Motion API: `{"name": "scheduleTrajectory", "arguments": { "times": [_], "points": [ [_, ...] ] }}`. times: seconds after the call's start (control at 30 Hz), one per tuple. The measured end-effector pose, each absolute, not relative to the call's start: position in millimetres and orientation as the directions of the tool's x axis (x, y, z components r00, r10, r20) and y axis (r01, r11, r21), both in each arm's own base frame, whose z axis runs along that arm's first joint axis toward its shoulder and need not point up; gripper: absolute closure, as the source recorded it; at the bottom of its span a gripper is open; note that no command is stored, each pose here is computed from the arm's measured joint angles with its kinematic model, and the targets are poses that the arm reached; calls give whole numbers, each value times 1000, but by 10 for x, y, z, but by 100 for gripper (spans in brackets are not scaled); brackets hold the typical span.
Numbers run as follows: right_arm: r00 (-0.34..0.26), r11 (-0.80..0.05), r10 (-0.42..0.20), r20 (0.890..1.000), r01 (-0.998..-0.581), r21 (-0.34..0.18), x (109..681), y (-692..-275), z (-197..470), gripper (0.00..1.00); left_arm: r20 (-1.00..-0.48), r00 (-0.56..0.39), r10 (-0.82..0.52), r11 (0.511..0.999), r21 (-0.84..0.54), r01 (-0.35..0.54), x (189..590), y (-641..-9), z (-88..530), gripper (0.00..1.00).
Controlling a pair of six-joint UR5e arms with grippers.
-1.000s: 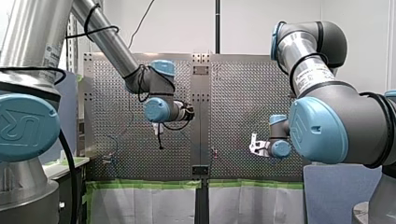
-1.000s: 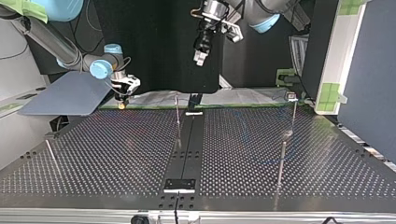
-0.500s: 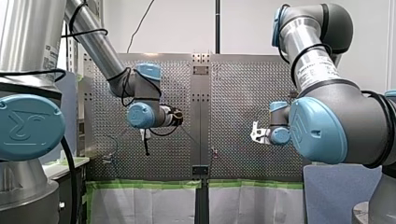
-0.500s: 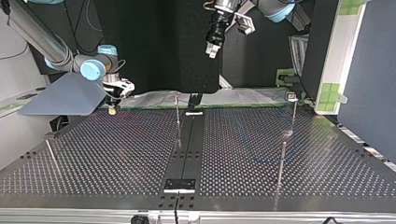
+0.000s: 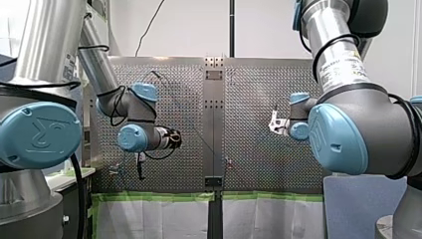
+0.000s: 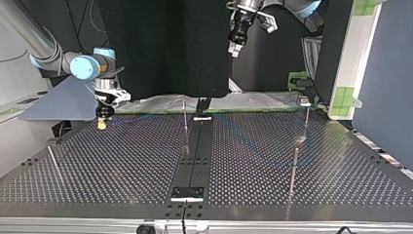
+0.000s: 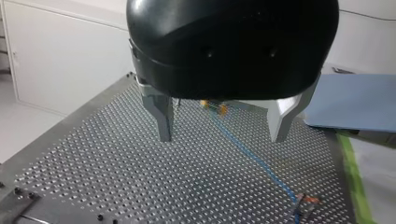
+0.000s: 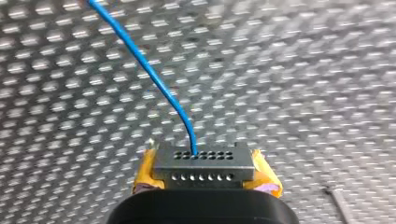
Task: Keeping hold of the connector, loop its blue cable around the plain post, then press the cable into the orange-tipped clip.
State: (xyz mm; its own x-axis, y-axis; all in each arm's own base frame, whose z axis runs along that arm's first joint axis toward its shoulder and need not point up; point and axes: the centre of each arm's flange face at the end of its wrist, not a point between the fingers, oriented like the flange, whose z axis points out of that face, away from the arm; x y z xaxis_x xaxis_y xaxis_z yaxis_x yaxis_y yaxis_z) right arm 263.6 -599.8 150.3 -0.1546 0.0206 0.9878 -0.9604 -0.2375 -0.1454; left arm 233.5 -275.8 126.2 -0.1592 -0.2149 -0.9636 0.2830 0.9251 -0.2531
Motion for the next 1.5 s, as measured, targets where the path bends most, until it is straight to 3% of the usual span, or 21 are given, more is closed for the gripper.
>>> {"name": "scheduleTrajectory", "arguments": {
  "times": [0.2, 1.5],
  "points": [
    [-161, -243, 43, 986, -959, -146, 2634, -6005, 1613, 100, -964, -172, -203, 930, -245, 275, 2259, -2694, 1204, 0],
    [-162, -244, 44, 986, -959, -147, 2633, -6005, 1621, 100, -965, -173, -199, 932, -241, 271, 2250, -2682, 1199, 0]
  ]
}}
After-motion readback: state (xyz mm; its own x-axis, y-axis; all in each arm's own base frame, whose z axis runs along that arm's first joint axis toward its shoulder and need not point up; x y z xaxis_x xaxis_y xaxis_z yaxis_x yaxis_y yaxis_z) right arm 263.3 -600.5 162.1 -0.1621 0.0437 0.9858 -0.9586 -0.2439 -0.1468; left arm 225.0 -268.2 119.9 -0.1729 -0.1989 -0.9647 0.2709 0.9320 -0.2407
